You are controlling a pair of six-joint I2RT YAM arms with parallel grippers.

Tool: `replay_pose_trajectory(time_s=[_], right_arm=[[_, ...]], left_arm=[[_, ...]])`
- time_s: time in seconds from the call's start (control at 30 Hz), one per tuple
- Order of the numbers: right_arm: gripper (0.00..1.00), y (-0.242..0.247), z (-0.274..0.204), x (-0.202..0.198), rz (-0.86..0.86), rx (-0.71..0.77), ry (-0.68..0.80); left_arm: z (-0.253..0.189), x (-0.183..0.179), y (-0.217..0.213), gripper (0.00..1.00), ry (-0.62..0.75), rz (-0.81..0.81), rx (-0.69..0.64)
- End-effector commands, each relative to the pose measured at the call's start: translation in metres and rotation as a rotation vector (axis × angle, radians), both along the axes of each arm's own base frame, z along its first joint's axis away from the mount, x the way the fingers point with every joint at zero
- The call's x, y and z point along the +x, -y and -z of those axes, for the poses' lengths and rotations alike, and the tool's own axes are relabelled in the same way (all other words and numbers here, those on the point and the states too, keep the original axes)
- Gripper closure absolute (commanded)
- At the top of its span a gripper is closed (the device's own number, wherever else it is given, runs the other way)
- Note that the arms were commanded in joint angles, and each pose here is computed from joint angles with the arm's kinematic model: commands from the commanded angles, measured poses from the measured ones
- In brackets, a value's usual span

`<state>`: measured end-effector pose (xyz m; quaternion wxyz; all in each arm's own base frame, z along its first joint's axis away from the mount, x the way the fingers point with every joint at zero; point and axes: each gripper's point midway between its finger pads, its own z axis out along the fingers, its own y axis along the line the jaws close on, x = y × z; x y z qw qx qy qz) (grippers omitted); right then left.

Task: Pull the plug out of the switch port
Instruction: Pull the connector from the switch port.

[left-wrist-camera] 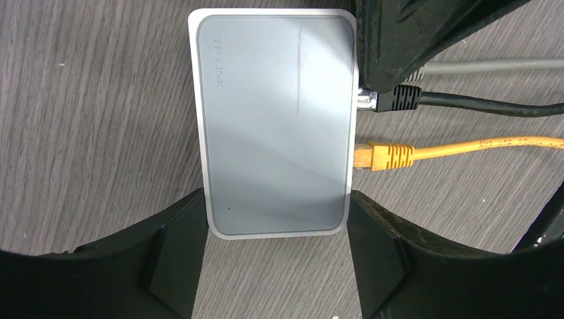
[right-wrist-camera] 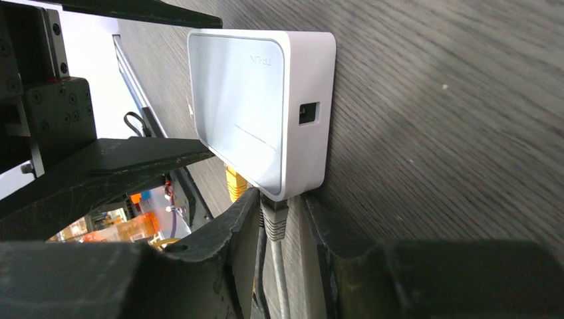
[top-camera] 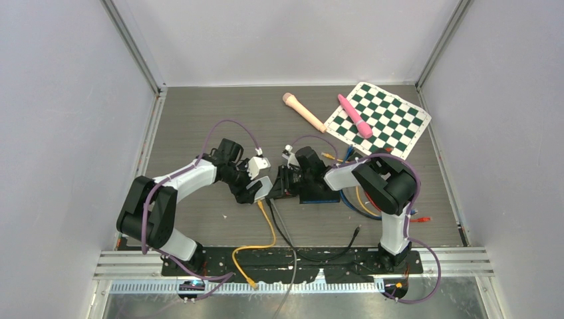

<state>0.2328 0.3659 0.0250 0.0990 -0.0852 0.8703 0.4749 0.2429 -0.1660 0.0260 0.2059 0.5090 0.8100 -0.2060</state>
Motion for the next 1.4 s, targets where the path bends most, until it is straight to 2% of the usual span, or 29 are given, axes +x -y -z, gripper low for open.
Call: replay_pose_trajectory(time_s=[0.0,0.2,0.4,0.97,1.37], right_arm=[[0.69,0.027,0.021,0.008,0.062,-0.129,0.044],[0.77,0.016,0.002,0.005,0.021,-0.014,0.052],[0.94,0.01,-0.005,0.009,0.009,0.005,0.057],[0.95,0.045,0.014,-0.033,-0.087,-0.167,0.08],[0.95,0.032,0.008,-0.064,-0.23,-0.132,0.048]], left_arm=[[0.001,-0.01,0.006,0.97,-0.043,0.015,-0.035],[0.0,-0.01,0.006,0.97,-0.042,0.016,-0.037],[0.001,-0.011,0.006,0.98,-0.045,0.014,-0.036],[0.002,-0.007,0.003,1.0,-0.02,-0.026,-0.028],[0.001,-0.006,-0.001,1.0,-0.007,-0.066,-0.014]])
